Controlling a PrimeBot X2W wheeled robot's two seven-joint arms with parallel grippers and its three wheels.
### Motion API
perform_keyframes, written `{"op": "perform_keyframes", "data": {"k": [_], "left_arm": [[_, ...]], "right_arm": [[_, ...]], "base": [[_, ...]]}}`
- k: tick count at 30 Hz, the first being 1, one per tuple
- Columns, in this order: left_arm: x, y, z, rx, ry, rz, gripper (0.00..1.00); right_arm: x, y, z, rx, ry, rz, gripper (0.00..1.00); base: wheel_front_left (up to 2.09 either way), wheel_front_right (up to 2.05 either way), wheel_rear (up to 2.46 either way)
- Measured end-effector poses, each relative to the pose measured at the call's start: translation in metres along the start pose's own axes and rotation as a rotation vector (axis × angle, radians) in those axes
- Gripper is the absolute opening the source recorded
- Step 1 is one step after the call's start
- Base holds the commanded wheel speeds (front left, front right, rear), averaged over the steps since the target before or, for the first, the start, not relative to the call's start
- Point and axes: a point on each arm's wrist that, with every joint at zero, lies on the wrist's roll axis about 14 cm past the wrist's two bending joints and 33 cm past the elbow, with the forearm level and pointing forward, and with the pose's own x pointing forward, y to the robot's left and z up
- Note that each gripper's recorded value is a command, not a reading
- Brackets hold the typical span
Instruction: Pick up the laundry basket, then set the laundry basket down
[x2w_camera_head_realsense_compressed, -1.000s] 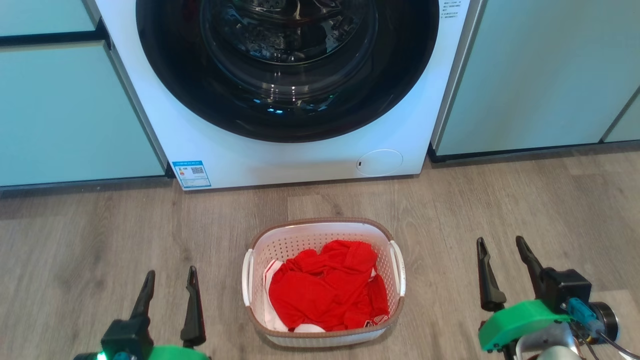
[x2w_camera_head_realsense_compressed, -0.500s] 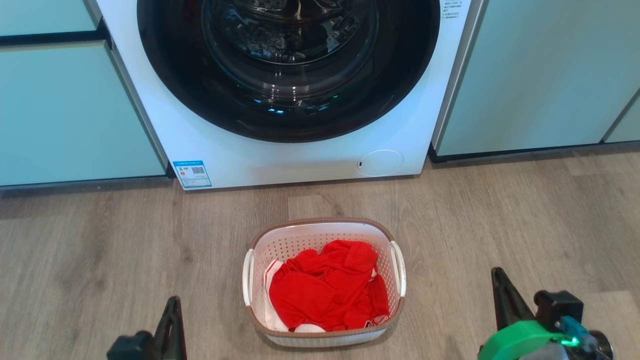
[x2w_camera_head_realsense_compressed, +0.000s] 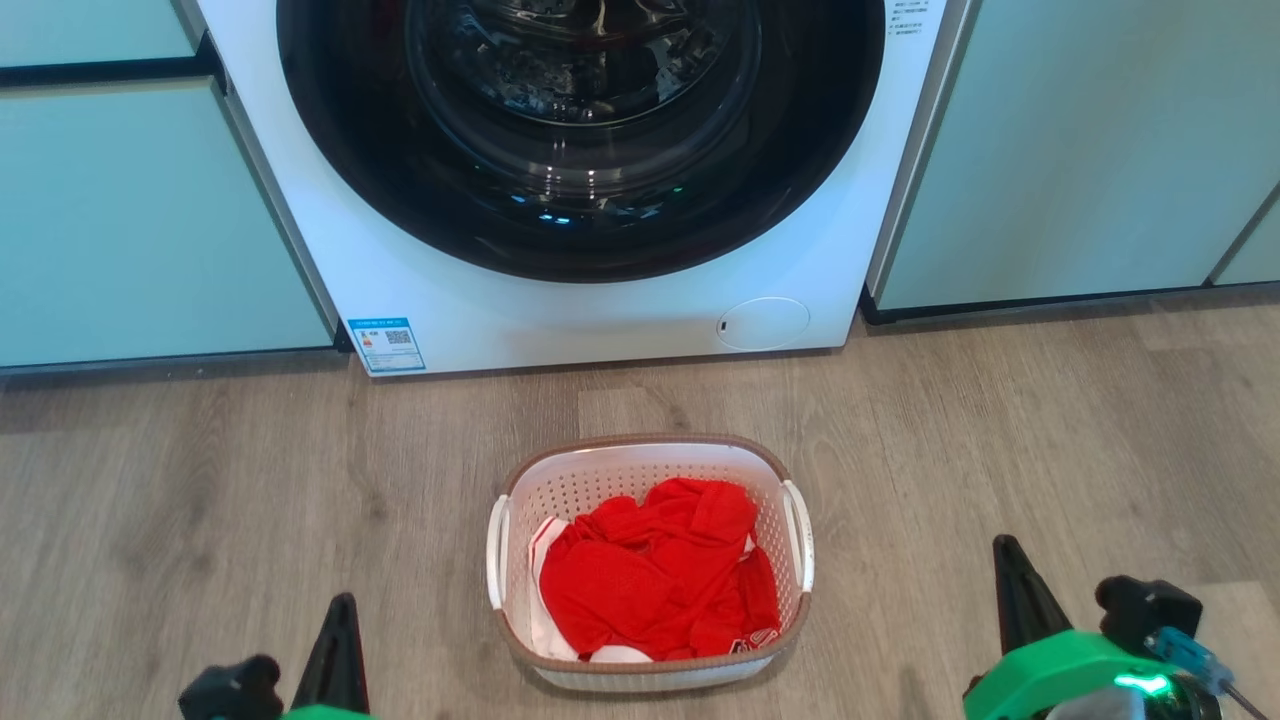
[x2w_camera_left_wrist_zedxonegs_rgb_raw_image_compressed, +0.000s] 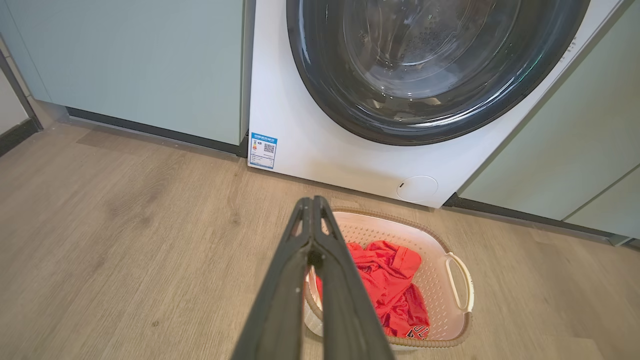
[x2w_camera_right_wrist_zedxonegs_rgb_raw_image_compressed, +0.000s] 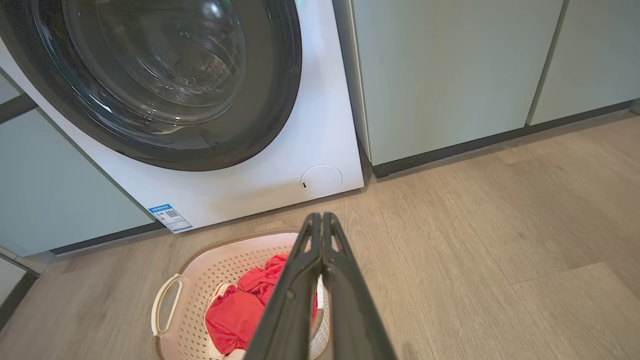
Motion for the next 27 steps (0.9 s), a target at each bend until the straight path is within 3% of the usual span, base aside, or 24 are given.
{"op": "perform_keyframes", "data": {"k": [27], "left_arm": [[0.017, 0.008, 0.006, -0.321, 0.023, 0.029, 0.00]], "right_arm": [[0.009, -0.012, 0.006, 0.308, -0.004, -0.063, 0.00]], "base": [[0.00, 0.00, 0.00]]}}
